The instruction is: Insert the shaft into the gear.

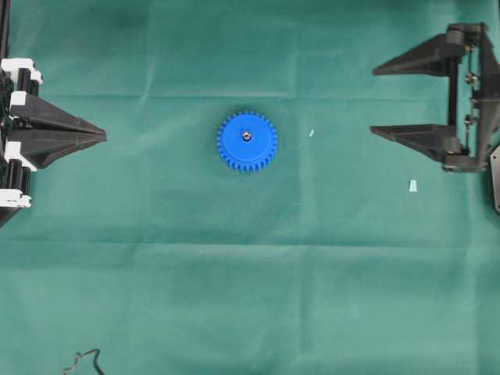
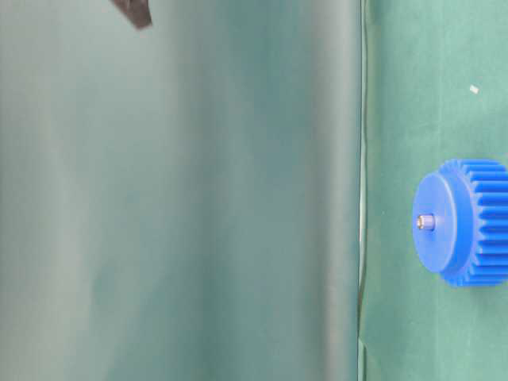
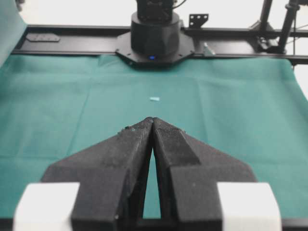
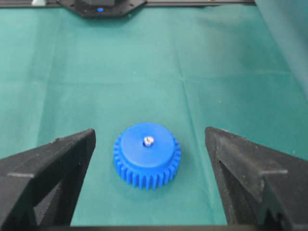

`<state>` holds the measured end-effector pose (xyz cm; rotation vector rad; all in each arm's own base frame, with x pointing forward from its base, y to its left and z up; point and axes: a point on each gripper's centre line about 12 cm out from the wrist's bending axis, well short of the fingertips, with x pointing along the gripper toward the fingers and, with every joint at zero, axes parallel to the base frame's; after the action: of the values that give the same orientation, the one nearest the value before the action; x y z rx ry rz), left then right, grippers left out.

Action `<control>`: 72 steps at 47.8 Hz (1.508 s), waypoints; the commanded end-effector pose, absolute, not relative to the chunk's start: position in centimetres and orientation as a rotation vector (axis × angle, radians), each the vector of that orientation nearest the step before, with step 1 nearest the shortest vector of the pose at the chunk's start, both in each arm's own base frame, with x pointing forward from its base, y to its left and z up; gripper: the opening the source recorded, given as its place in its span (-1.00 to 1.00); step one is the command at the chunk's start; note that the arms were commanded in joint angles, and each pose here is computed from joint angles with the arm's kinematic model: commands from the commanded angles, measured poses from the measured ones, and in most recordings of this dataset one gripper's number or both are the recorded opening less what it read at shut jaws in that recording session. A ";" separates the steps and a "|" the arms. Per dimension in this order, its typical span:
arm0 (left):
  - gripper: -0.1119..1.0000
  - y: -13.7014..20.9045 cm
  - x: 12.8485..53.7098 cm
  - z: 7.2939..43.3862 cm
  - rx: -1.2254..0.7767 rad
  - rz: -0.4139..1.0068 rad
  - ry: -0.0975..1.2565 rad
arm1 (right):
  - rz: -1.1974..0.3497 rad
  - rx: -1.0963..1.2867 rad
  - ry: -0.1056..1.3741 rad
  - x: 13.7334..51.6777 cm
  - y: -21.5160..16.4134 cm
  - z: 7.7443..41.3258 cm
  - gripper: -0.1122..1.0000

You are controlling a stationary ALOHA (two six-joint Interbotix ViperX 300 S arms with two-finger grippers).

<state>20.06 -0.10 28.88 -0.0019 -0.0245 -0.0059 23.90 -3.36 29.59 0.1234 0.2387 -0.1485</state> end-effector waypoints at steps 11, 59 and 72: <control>-0.76 -0.1 20.3 29.9 0.003 -0.005 -0.049 | -0.149 0.133 0.243 23.0 -3.2 28.6 0.87; -0.76 -0.1 20.3 29.9 0.003 -0.005 -0.049 | -0.147 0.142 0.256 23.4 -3.1 28.1 0.87; -0.76 -0.1 20.3 29.9 0.003 -0.005 -0.049 | -0.145 0.140 0.261 23.4 -3.1 28.0 0.87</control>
<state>20.06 -0.10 28.88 -0.0004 -0.0245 -0.0063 23.28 -3.14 27.43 0.1391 0.2810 -0.1476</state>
